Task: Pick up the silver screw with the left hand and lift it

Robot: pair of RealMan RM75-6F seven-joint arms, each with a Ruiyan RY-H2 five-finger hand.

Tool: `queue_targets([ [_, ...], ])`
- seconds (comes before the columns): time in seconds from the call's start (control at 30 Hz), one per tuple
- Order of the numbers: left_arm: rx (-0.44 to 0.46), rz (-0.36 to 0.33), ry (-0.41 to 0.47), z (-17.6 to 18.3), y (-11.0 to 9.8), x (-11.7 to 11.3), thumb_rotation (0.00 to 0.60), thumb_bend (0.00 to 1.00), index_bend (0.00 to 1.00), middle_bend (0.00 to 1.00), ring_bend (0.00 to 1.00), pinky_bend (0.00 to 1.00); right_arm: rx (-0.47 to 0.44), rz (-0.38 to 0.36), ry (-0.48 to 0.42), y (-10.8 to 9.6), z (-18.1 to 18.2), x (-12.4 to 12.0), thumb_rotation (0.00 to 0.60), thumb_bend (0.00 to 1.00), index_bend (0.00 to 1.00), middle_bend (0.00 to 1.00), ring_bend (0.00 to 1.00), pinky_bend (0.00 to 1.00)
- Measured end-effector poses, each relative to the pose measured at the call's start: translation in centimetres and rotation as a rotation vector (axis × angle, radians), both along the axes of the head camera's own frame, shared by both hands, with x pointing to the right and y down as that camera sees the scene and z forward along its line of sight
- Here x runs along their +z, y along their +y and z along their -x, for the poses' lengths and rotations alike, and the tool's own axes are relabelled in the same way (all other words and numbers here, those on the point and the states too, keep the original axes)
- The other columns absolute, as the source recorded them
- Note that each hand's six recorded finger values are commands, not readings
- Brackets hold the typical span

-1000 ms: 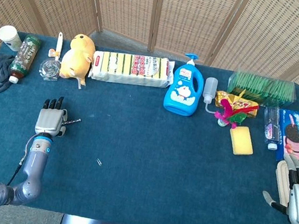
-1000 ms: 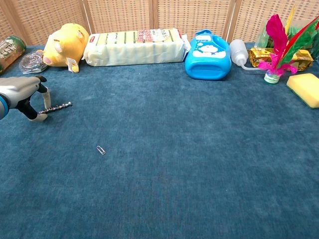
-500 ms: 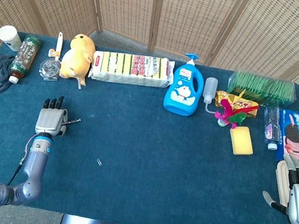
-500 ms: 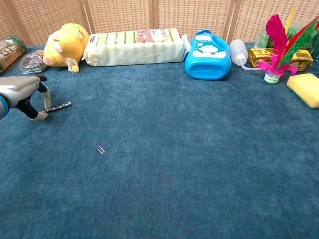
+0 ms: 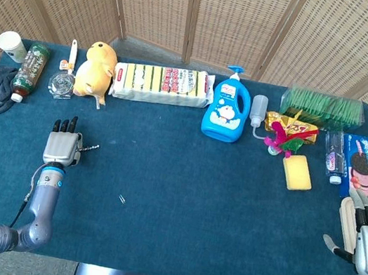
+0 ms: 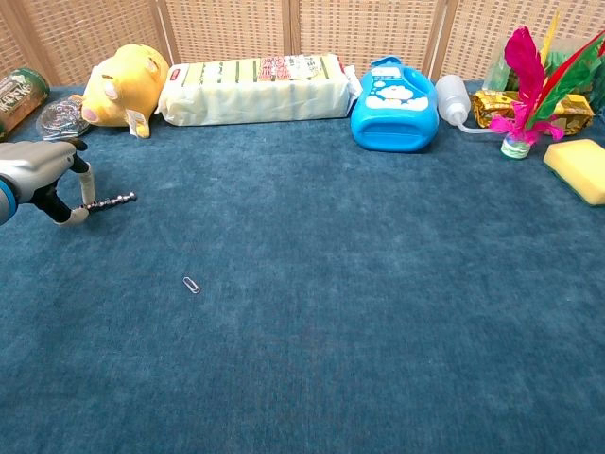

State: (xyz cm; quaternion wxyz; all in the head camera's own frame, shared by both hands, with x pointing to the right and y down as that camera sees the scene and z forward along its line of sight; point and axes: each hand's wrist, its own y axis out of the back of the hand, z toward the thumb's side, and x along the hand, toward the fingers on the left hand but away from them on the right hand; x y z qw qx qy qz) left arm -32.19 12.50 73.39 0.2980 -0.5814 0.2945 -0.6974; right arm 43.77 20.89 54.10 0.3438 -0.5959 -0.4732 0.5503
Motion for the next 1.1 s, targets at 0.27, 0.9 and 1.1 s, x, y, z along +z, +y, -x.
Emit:
queue_targets([
  [0.27,0.002,0.000,-0.019,0.0,0.0,0.1,0.600,0.75,0.48,0.00,0.00,0.00,0.003,0.000,-0.001,0.0,0.0,0.0,0.600,0.14,0.00,0.00,0.00,0.00],
  [0.9,0.080,-0.065,0.010,-0.9,-0.7,-2.8,0.600,0.76,0.49,0.00,0.00,0.00,0.003,-0.001,-0.006,0.0,0.0,-0.1,0.600,0.14,0.00,0.00,0.00,0.00],
  [1.1,0.139,-0.101,0.014,-1.4,-1.0,-5.0,0.600,0.76,0.49,0.00,0.00,0.00,0.002,-0.001,-0.006,0.0,0.1,-0.1,0.600,0.14,0.00,0.00,0.00,0.00],
])
